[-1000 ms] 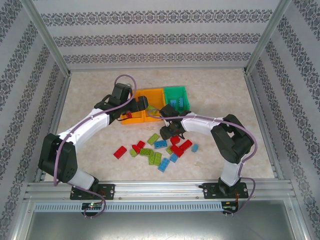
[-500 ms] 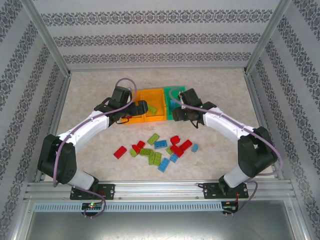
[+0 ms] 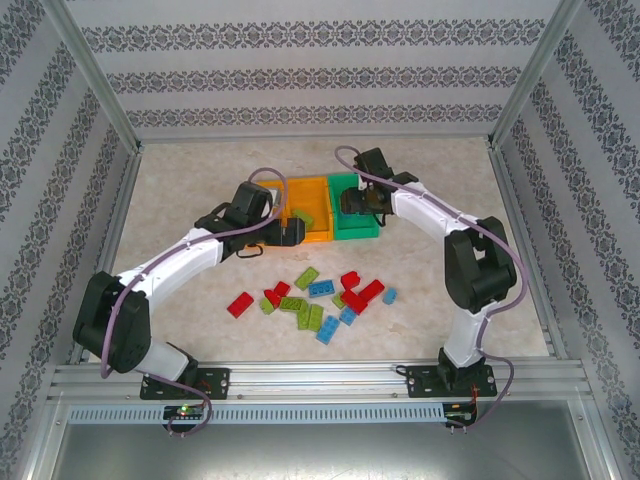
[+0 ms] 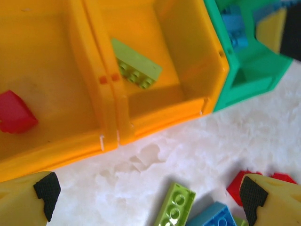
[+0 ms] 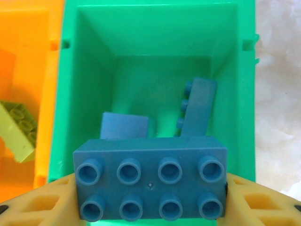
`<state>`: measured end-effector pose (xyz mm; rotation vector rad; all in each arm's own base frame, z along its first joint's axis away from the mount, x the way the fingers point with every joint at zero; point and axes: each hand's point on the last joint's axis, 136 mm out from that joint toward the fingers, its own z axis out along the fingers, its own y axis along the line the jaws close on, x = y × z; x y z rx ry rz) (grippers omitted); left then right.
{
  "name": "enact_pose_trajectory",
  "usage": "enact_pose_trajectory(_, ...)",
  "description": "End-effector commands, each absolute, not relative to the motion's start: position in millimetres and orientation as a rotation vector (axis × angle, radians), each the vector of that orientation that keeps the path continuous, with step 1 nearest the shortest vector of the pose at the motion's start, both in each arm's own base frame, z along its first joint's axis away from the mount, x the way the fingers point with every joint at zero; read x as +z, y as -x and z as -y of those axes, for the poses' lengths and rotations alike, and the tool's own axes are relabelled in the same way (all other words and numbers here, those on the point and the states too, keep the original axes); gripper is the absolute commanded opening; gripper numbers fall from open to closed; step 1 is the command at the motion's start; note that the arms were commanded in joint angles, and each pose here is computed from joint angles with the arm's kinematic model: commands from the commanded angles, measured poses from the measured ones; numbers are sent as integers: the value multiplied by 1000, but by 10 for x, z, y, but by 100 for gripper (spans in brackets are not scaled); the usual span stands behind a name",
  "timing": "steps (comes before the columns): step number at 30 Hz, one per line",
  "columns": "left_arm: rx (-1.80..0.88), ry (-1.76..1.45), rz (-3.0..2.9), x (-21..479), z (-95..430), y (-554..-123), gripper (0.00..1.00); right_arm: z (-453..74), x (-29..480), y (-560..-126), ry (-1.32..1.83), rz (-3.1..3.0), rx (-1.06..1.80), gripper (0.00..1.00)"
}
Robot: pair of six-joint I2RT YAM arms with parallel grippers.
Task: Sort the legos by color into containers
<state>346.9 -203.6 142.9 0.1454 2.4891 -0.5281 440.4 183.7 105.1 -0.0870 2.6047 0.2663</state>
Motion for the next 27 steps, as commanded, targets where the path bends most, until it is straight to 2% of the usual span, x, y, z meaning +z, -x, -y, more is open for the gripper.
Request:
enact_pose_trajectory(1, -492, -275, -2524, 1359, 2099, -3334, 100, -1835, 1119, -4531, 13, -2604, 331, 57)
enact_pose_trajectory(7, -486, -283, -2556, 1248, 2118, -3244, 100, -1918, 1081, -4670, 26, -2621, 372, 67)
enact_pose_trajectory(12, -406, -336, -2604, 1147, 2058, -3104, 100, -1947, 1097, -4689, 35, -2625, 387, 80)
enact_pose_trajectory(18, -417, -444, -2647, 1006, 2112, -2861, 97, -1972, 1286, -4632, 33, -2583, 432, 88)
enact_pose_trajectory(27, -507, -714, -2686, 872, 2224, -2295, 91, -1803, 1438, -4436, 33, -2553, 413, 90)
